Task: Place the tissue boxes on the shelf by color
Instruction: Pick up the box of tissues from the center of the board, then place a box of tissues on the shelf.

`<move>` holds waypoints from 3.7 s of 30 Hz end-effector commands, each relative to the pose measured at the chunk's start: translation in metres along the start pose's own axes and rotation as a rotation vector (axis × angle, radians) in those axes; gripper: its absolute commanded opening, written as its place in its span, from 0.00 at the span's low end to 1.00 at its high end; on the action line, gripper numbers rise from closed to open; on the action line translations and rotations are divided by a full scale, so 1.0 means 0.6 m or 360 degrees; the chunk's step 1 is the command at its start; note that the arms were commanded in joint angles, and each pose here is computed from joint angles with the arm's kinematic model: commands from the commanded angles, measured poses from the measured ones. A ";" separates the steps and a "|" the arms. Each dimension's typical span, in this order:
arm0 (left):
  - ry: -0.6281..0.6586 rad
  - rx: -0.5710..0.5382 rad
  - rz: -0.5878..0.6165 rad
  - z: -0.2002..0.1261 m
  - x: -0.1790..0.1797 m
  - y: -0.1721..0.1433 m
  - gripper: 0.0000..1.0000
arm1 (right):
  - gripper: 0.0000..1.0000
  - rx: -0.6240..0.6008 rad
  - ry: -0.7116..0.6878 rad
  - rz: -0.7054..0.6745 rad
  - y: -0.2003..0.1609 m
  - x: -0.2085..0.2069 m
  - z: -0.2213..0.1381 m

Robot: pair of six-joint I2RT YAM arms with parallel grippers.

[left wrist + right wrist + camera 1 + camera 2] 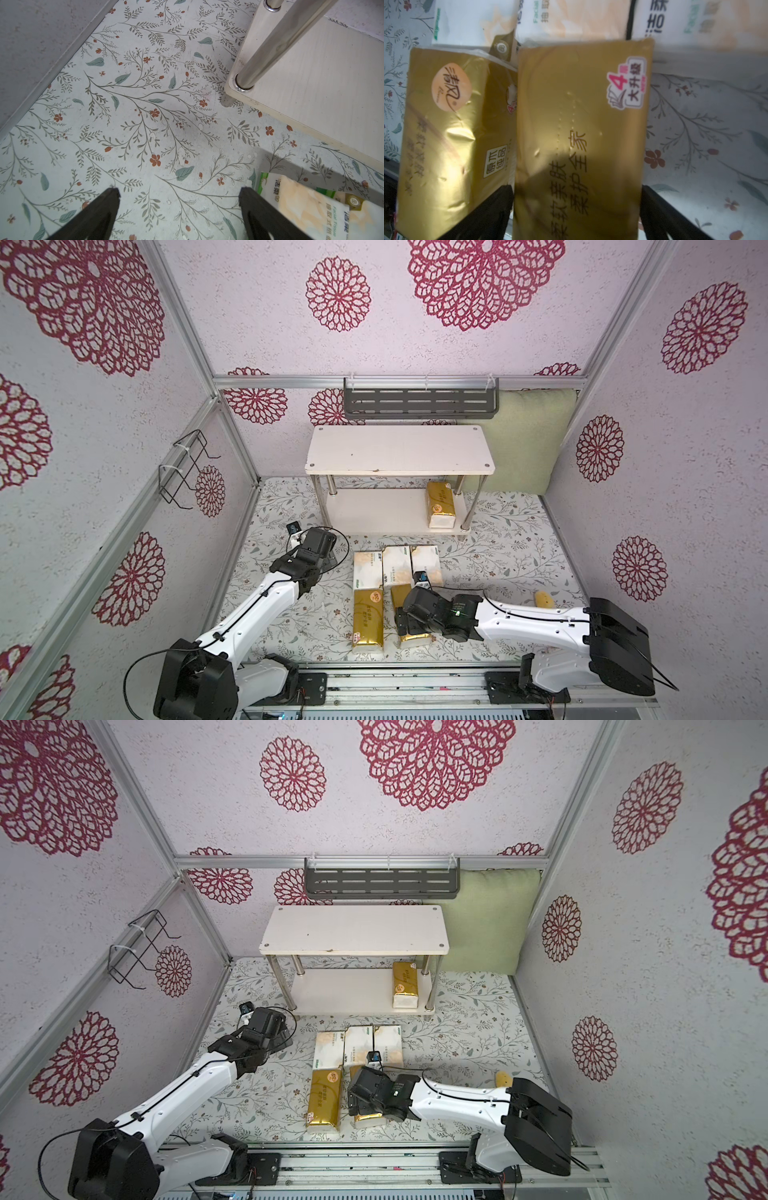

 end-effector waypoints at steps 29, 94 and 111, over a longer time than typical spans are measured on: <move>-0.0072 -0.0034 0.0008 -0.003 -0.029 0.014 0.97 | 0.99 -0.0191 -0.0289 -0.0018 -0.031 -0.014 0.007; -0.0039 -0.0040 0.0085 0.006 -0.056 0.029 0.97 | 0.85 -0.0632 -0.0216 -0.0211 0.270 0.003 -0.086; -0.0051 -0.0015 0.0099 0.001 -0.051 0.018 0.97 | 0.85 -0.0691 -0.0272 -0.0114 0.419 -0.004 0.017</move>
Point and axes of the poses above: each gripper's point midway between its finger pads, its own z axis out along the fingers, its own x axis along the line the jaws close on, y = z × x, the point moved 4 cm from there along -z, back along the fingers, and after that the axes turned 1 degree about -z, right-handed, at the moved point
